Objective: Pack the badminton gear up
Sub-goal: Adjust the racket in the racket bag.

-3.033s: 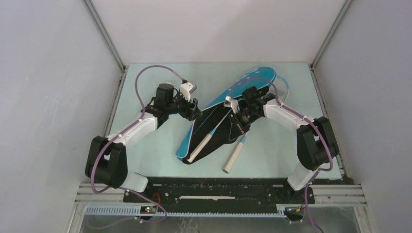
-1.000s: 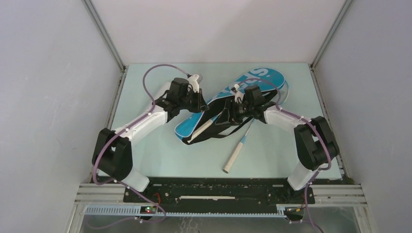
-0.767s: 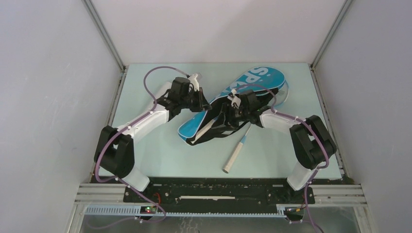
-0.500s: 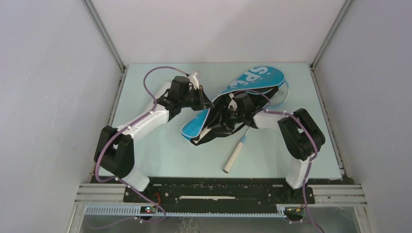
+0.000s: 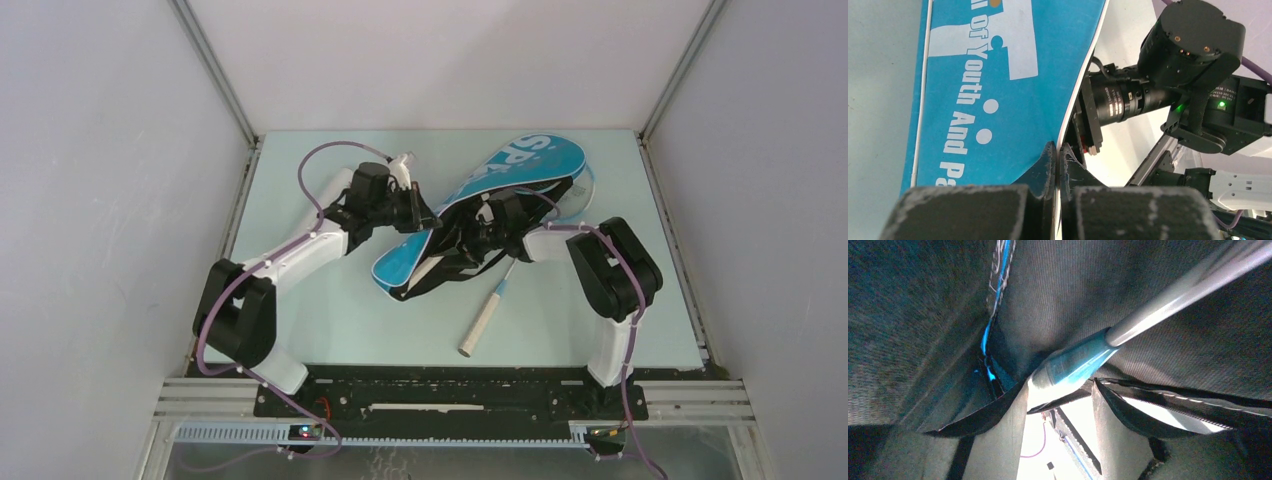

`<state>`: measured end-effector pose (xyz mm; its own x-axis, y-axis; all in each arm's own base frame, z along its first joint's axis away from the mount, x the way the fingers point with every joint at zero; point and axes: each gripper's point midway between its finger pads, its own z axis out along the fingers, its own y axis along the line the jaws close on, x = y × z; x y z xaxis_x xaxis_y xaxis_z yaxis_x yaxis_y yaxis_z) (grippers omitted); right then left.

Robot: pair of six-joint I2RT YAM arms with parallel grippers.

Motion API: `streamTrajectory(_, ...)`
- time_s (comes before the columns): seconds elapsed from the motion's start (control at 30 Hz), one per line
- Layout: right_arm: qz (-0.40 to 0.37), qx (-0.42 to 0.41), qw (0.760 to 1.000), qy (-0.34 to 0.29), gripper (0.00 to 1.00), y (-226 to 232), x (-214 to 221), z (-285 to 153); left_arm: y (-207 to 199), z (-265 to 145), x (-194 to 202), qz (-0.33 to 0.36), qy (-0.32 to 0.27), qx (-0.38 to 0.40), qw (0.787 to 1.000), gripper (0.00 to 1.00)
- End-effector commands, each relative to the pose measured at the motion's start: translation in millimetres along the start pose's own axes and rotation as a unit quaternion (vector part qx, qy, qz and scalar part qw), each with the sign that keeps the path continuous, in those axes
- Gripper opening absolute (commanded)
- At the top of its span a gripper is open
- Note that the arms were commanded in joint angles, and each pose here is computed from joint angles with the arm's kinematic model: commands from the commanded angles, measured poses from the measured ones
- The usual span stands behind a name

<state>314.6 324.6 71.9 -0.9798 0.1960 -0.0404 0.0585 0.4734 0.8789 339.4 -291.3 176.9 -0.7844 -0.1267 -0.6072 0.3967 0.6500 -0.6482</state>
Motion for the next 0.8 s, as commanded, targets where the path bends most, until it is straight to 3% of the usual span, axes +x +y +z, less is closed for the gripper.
streamTrajectory(0.0, -0.003, -0.008, 1.000, -0.028, 0.59, 7, -21, -4, -16, -11, -10, 0.041, -0.024, 0.035, 0.998, 0.00)
streamTrajectory(0.23, 0.010, -0.011, 0.999, -0.038, 0.60, 9, -25, -4, -21, -9, -8, 0.030, -0.022, 0.050, 0.998, 0.00)
streamTrajectory(0.43, 0.029, -0.017, 0.999, -0.023, 0.53, 9, -21, 9, -26, -6, -7, 0.009, -0.023, 0.066, 0.997, 0.00)
streamTrajectory(0.57, 0.036, -0.021, 0.999, -0.027, 0.34, 8, -29, 0, -20, -6, -5, 0.039, -0.023, 0.056, 0.997, 0.00)
streamTrajectory(0.77, 0.038, -0.029, 0.998, -0.044, 0.00, 15, -45, -28, 4, -15, 0, 0.194, -0.010, 0.016, 0.981, 0.00)
